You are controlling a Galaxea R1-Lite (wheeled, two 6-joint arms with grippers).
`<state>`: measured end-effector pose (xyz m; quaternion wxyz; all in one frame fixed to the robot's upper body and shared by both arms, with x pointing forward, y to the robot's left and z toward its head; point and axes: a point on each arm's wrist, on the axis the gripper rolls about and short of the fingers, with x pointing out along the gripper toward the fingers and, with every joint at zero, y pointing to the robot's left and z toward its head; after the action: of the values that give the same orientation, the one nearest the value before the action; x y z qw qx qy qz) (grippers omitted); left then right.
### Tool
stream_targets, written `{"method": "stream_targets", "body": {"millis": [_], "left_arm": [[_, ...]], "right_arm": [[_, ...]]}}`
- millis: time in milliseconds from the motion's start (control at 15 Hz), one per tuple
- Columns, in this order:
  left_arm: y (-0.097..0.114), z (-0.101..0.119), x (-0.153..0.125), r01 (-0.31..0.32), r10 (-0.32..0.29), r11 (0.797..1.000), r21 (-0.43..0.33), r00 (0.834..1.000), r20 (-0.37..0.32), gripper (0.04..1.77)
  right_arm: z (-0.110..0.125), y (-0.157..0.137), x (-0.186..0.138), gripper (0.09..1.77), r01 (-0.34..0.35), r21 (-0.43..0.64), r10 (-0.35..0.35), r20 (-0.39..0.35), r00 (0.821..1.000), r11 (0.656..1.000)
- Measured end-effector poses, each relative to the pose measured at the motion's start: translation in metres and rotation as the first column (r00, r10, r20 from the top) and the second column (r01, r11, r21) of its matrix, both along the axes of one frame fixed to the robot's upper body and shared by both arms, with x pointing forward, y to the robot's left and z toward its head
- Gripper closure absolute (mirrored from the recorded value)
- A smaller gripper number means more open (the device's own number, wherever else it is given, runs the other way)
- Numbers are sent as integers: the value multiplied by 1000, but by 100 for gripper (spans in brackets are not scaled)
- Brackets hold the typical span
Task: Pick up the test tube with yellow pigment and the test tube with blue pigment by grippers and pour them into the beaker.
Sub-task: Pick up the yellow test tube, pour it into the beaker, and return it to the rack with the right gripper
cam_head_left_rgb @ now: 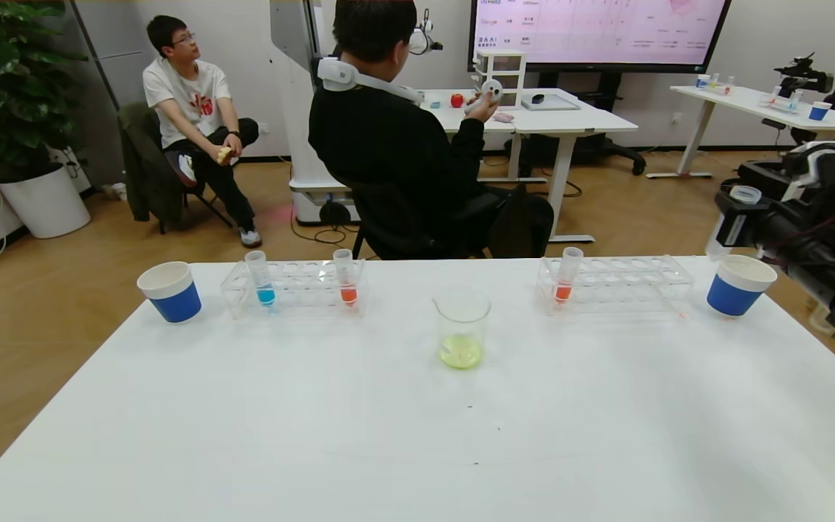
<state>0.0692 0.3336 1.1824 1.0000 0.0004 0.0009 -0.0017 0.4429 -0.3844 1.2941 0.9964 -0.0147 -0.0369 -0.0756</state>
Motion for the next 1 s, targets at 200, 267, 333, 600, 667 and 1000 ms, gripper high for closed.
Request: {"method": "stream_targets", "body": {"millis": [200,267,333,600,667,1000], "left_arm": [[0,0,0,0,0,1000,0,1000,0,7],[0,0,0,0,0,1000,0,1000,0,7],[0,0,0,0,0,1000,0,1000,0,7],[0,0,0,0,0,1000,0,1000,0,7],[0,0,0,0,0,1000,0,1000,0,7],[0,0,0,0,0,1000,0,1000,0,7]], "right_arm": [[-4,-38,4,134,50,-5,-50,-3,999,999],[-5,-48,6,134,71,-5,-71,-2,998,997],[-7,-57,8,134,91,-5,-91,-2,996,996],[-20,-76,25,134,128,-2,-128,-8,992,992],[-25,-78,29,134,131,0,-131,-12,991,991],[-51,-88,45,134,138,10,-137,-58,989,990]]}}
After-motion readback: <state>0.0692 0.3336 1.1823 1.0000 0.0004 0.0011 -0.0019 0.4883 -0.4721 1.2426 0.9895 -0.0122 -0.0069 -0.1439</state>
